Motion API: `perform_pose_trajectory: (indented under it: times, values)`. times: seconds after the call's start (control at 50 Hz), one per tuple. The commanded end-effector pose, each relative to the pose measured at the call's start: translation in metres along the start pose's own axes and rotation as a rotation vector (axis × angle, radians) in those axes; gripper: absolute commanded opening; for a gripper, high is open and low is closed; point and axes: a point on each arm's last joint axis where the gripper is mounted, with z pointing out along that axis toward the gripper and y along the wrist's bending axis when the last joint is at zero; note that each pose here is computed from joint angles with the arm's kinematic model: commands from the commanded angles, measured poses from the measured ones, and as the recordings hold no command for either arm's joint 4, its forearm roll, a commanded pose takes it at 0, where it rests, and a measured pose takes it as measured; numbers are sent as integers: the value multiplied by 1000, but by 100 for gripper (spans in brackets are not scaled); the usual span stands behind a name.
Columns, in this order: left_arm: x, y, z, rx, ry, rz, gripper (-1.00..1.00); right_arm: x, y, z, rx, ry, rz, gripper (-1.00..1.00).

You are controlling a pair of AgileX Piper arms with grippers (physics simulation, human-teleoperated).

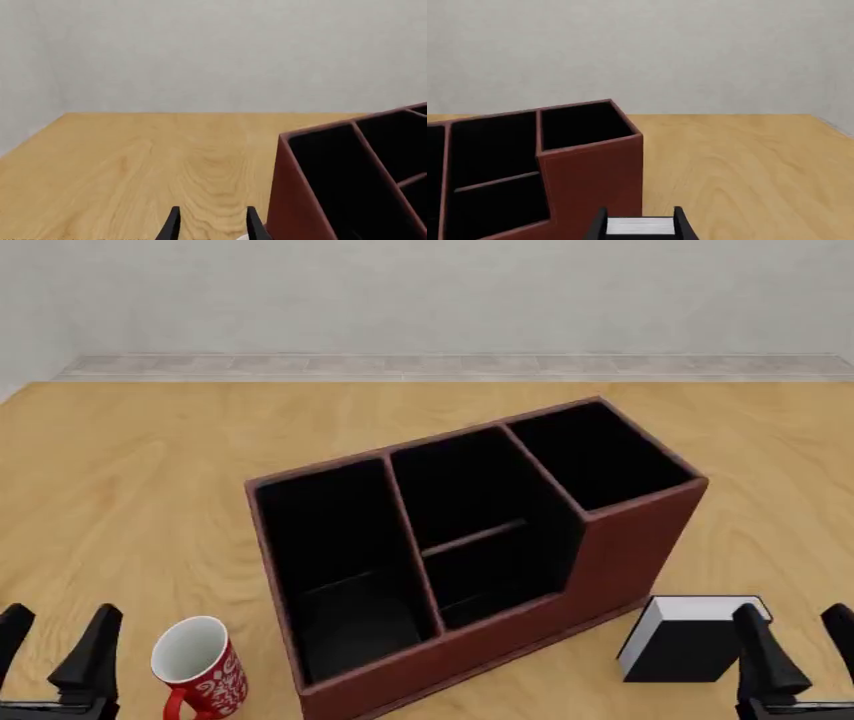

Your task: Pick up the book and place it in the right compartment of the caddy.

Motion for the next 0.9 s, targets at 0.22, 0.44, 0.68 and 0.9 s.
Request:
perform_pose_trajectory:
  times: [0.22, 0.44, 0.68, 0.9]
  values:
    - [-4, 0, 0, 6, 15, 33, 100, -7, 0, 0, -5, -7, -1, 100]
    - [-5, -1, -1, 12, 15, 85, 100, -33, 1, -5, -26, 16, -70, 100]
    - [-7, 0, -1, 2, 24, 101, 100, -68, 1, 2, -30, 131, -213, 100]
    - [-10, 0, 0, 3, 24, 112, 100, -94, -1, 7, -14, 220, -324, 100]
